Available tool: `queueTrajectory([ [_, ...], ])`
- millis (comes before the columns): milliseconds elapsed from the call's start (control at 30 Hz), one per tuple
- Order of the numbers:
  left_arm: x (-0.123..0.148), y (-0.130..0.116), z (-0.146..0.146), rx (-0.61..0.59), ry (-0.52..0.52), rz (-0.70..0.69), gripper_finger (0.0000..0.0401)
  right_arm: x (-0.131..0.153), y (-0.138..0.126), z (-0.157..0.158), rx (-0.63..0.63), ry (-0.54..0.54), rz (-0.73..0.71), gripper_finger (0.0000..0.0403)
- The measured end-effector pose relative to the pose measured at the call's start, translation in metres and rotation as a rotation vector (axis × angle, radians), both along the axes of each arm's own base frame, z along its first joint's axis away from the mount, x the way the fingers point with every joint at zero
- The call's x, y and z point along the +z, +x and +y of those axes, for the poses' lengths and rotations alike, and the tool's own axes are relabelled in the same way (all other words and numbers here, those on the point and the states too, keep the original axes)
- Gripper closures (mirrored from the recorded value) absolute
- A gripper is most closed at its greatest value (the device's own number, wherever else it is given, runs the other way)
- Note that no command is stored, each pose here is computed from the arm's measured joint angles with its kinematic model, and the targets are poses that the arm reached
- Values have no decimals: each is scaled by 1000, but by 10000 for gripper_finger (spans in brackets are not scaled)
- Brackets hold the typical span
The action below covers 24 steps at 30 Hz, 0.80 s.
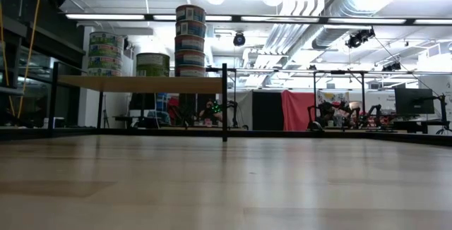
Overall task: Stack canned seafood by type on shelf
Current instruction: Stack the green-white tuna can on top of the green-white tuna cans on the shelf
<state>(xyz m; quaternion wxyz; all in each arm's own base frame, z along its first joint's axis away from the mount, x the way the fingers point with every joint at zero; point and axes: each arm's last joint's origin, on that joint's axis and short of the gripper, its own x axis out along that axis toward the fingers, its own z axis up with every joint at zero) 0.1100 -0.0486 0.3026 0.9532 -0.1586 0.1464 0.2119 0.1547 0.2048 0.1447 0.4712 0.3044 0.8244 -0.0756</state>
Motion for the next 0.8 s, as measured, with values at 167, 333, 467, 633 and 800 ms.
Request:
queueTrajectory([
  [167, 10, 8, -10, -167, -122, -66, 401, -5, 22, -9, -6, 32, -97, 401],
  [333, 11, 20, -20, -217, -160, -89, 401, 8, 67, -33, -31, -60, -388, 403],
  [467, -1, 34, -30, -219, -120, -10, 401, 24, 107, -64, -62, -227, -599, 403],
  [633, -20, 54, -43, -181, -67, 85, 401, 25, 156, -100, -39, -319, -728, 403],
  [800, -36, 66, -53, -184, -90, 155, 401, 9, 219, -123, 21, -335, -874, 403],
])
